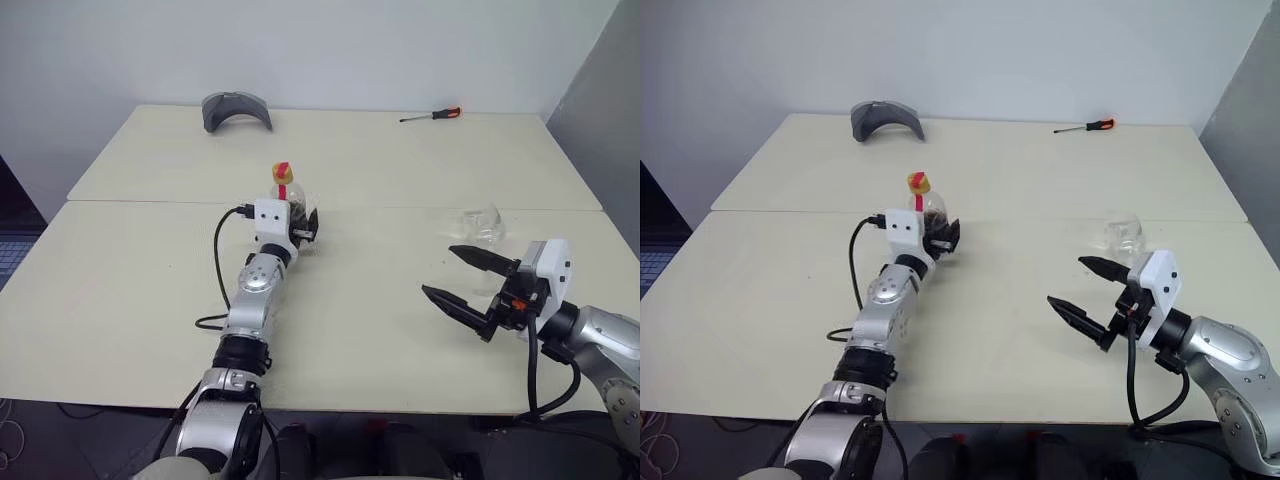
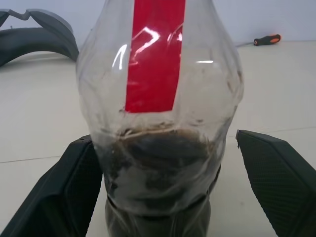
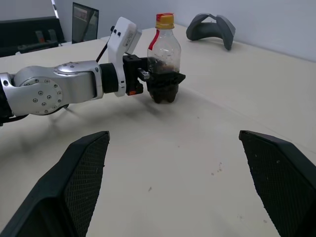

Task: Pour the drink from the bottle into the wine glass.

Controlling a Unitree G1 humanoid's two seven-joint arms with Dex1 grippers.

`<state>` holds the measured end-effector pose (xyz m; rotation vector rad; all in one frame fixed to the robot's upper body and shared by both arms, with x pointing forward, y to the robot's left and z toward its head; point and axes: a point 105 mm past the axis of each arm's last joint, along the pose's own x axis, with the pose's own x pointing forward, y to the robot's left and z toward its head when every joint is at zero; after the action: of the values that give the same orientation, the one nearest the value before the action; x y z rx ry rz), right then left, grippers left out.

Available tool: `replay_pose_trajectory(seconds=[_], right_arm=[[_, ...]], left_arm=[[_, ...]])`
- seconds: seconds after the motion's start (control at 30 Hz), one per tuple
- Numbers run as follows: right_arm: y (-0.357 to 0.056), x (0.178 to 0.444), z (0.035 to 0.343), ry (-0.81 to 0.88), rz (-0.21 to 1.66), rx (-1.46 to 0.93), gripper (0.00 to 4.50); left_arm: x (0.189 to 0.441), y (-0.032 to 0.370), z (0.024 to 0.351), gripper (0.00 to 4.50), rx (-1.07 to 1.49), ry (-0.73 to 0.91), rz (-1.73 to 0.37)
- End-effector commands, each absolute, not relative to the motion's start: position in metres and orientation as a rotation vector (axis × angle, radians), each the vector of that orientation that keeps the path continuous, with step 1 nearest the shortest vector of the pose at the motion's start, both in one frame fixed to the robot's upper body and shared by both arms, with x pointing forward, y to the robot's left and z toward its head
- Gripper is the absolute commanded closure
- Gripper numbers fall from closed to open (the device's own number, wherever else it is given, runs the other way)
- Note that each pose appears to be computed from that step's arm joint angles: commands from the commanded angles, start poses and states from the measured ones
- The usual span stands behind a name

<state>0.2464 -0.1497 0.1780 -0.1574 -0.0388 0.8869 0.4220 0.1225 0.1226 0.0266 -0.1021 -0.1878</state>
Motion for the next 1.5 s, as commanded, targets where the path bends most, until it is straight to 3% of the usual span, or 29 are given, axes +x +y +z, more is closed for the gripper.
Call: replay_pose_trajectory(seconds=[0.03,0.33,0.47,0.6,0.7,0.97,1.13,1.4,1.5], right_arm=[[-0.148,0.241,0.185,-0.077,0.897,-0.183,0.00],[-0.150,0.240,0.185,-0.071,0.888,-0.187,0.00],[-0.149,0.242,0.186,-0.078,0.885,-0.179,0.00],[-0.148,0.244,0.187,-0.083,0.881,-0.177,0.00],[-0.148,0.245,0.187,-0.084,0.878,-0.171,0.00],[-0.143,0.247,0.190,-0.091,0.877,-0.147,0.00],[-0.139,0.272,0.204,-0.094,0.805,-0.094,0.00],[-0.092,0.311,0.230,-0.130,0.853,-0.129,0.00],[-0.084,0.333,0.247,-0.141,0.805,-0.043,0.00]], left_arm=[[0.428,0.122,0.139,0.05,0.028,-0.167,-0.190],[0.437,0.119,0.143,0.05,0.020,-0.192,-0.206],[0.437,0.118,0.147,0.91,0.007,-0.213,-0.211],[0.438,0.119,0.149,2.05,0.007,-0.218,-0.211],[0.439,0.120,0.149,2.54,0.005,-0.219,-0.205],[0.437,0.122,0.154,2.69,0.011,-0.234,-0.215],[0.433,0.119,0.170,2.80,0.011,-0.252,-0.280],[0.415,0.068,0.190,2.99,0.055,-0.228,-0.656],[0.410,0.054,0.190,3.12,0.084,-0.208,-0.753]])
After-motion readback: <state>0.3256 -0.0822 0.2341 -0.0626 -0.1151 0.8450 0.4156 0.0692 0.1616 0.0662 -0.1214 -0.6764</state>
